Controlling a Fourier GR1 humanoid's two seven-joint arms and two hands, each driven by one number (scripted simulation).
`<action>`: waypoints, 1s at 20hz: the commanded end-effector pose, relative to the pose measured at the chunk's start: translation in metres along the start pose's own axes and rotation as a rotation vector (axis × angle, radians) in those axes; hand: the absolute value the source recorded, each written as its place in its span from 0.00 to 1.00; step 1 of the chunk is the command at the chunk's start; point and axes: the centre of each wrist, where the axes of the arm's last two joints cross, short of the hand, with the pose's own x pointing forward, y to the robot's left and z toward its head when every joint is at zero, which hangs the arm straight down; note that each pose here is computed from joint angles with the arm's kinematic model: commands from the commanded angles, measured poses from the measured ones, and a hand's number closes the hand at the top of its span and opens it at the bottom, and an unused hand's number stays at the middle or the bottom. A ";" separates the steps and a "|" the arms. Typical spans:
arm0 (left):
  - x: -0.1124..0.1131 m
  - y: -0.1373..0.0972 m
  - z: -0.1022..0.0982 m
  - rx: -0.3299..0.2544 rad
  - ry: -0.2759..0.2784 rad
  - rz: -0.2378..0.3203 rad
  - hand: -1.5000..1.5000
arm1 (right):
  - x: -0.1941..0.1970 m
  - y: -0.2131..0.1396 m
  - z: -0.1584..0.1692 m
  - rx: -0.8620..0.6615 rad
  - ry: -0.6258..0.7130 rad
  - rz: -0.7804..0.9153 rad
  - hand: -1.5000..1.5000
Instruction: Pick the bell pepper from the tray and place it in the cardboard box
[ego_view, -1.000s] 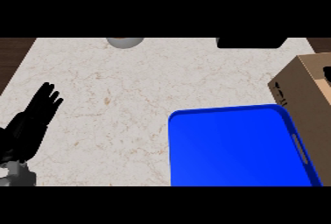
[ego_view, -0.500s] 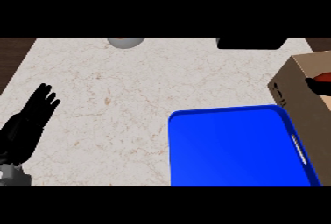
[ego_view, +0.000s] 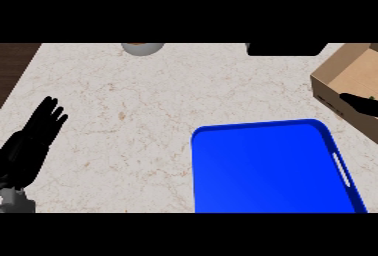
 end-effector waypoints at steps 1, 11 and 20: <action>-0.001 -0.004 -0.004 0.013 0.022 0.002 0.50 | -0.003 -0.009 0.004 -0.167 0.014 -0.236 0.00; -0.007 -0.005 -0.003 0.001 0.000 -0.008 0.50 | -0.065 -0.077 0.019 -0.296 0.074 -0.541 0.00; -0.013 -0.006 0.005 -0.002 -0.005 0.009 0.50 | -0.149 -0.117 0.052 -0.262 0.032 -0.580 0.00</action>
